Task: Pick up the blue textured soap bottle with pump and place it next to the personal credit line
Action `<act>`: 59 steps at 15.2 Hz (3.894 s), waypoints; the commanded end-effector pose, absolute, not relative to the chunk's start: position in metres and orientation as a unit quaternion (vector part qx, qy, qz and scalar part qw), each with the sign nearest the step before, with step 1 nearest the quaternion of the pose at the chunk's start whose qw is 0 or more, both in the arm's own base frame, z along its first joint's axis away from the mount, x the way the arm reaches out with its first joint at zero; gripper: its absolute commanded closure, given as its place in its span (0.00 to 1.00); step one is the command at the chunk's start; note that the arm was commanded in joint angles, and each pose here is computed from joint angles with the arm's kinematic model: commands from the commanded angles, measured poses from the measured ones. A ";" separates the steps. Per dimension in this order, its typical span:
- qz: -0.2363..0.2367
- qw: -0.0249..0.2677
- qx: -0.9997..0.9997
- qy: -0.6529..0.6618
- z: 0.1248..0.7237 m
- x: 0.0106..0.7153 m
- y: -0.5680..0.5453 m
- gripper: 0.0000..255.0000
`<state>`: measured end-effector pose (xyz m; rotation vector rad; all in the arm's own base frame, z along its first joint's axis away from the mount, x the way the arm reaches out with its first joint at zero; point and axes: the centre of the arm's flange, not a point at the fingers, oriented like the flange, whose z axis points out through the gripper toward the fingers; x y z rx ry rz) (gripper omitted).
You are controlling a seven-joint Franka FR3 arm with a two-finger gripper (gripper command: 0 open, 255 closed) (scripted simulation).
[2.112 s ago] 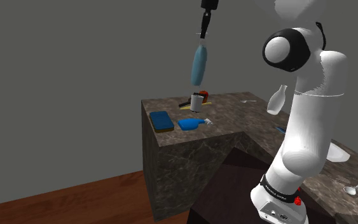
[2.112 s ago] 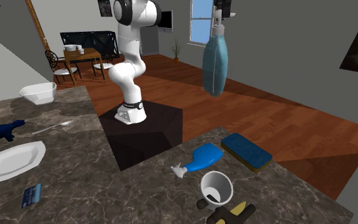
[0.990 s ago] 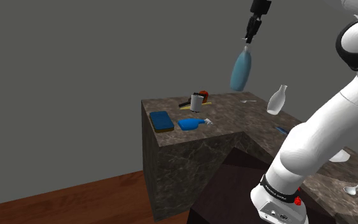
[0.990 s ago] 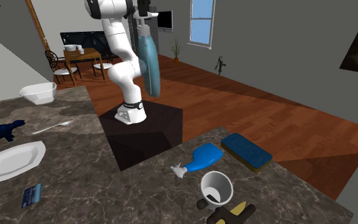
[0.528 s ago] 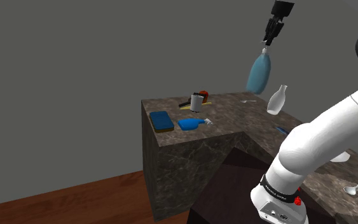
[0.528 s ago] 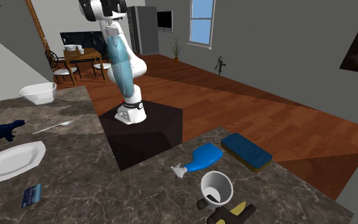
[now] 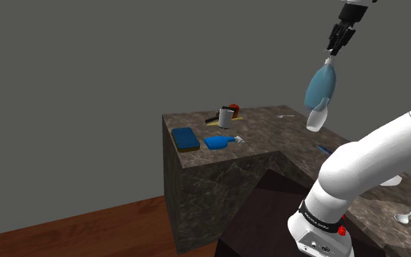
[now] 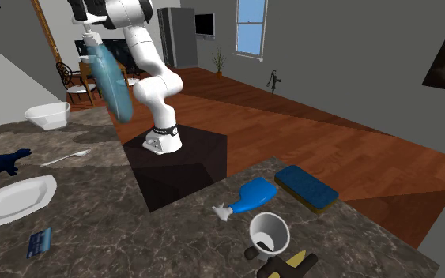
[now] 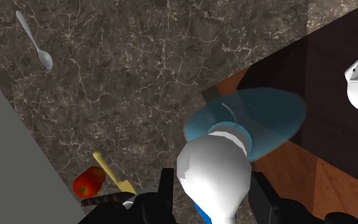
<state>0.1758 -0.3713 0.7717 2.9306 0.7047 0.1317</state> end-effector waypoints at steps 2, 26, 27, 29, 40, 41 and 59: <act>0.044 0.062 0.969 0.234 0.771 0.141 -0.391 1.00; 0.044 0.062 0.969 0.234 0.698 0.021 -0.461 1.00; 0.044 0.062 0.969 0.234 0.692 0.021 -0.461 1.00; 0.044 0.062 0.969 0.234 0.682 0.021 -0.461 1.00; 0.044 0.062 0.969 0.234 0.624 0.021 -0.461 1.00; 0.044 0.062 0.969 0.234 0.619 0.021 -0.461 1.00; 0.044 0.062 0.969 0.234 0.523 0.021 -0.461 1.00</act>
